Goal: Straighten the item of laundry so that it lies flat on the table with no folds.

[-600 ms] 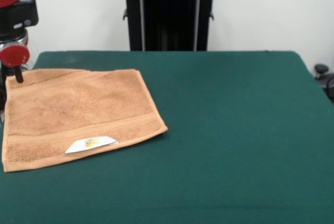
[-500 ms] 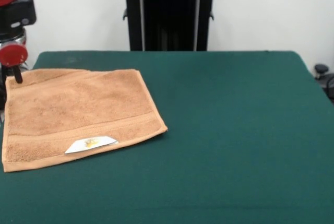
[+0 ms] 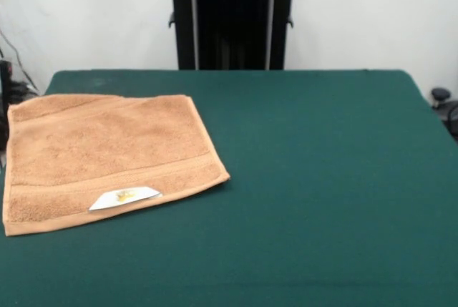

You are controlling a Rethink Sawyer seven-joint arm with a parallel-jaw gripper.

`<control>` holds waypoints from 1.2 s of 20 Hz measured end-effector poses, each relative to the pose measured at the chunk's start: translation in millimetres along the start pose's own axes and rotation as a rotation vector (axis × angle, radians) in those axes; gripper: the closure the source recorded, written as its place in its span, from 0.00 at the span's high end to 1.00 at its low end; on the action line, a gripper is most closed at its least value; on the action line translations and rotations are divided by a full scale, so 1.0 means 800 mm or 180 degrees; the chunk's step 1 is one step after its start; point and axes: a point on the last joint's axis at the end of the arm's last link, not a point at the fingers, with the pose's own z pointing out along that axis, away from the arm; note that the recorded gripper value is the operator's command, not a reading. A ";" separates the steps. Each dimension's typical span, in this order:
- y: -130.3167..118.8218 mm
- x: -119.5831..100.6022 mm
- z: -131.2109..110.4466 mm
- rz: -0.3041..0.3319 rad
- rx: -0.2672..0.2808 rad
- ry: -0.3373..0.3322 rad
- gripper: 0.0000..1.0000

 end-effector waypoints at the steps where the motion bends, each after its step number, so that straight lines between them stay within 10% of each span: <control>1: -0.002 -0.001 0.000 -0.0007 0.0000 0.0000 0.00; 24: 0.131 0.050 -0.018 -0.0683 0.0011 -0.0092 0.00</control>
